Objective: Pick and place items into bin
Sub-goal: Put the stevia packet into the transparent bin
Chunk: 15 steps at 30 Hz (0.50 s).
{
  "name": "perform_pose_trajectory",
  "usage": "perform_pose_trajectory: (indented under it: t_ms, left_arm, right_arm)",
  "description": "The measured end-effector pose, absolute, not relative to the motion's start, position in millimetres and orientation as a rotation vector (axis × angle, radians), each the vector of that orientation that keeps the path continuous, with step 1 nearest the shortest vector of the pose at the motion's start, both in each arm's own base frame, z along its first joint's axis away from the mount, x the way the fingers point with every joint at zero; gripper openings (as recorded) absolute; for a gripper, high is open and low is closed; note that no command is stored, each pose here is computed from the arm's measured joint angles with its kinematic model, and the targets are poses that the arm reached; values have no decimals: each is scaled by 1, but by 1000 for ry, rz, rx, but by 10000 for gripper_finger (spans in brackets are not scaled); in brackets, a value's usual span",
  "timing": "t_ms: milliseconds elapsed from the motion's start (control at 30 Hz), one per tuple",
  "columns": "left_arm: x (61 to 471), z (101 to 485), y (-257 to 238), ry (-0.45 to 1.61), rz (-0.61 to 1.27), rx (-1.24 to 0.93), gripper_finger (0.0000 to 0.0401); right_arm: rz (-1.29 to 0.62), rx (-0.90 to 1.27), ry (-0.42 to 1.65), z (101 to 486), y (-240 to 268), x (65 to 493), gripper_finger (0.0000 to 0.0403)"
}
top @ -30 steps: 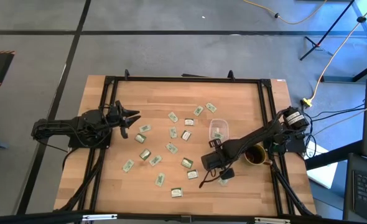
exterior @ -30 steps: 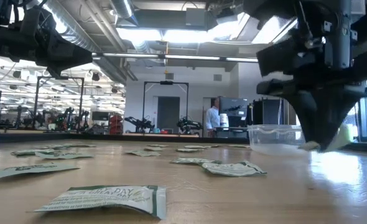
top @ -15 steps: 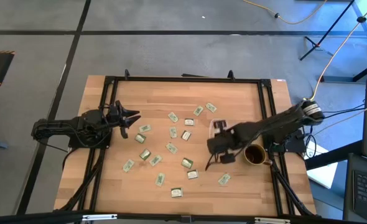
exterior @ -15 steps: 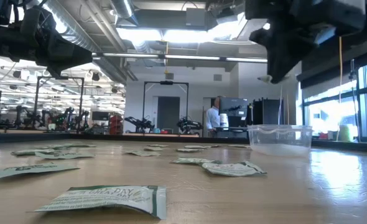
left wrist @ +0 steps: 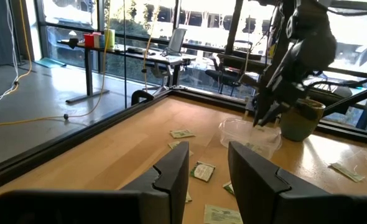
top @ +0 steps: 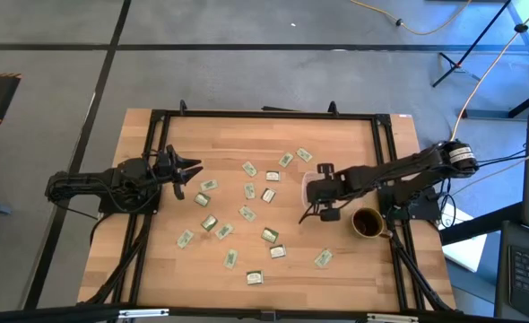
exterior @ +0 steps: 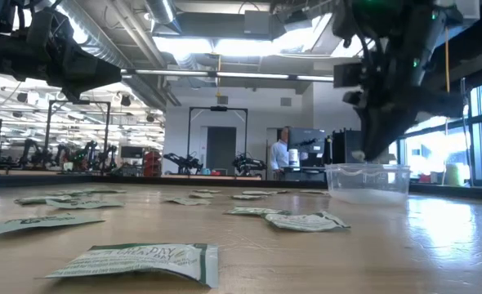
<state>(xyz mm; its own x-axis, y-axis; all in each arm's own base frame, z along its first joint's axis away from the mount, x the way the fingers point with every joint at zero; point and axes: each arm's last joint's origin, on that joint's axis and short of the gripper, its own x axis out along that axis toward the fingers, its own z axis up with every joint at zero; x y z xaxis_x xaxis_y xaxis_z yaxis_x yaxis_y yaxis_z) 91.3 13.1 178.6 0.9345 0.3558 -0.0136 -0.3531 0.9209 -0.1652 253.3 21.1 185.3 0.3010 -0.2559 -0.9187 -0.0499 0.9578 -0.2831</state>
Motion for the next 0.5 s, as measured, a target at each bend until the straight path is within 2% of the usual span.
perform_pose_trajectory:
  t_ms: [367,500]
  left_arm:
    - [91,179,13,-17,364,-167,106]
    - [91,179,13,-17,365,-168,106]
  right_arm:
    - [-226,-177,1242,173,12,250,54]
    - [-224,-166,1225,174,12,252,74]
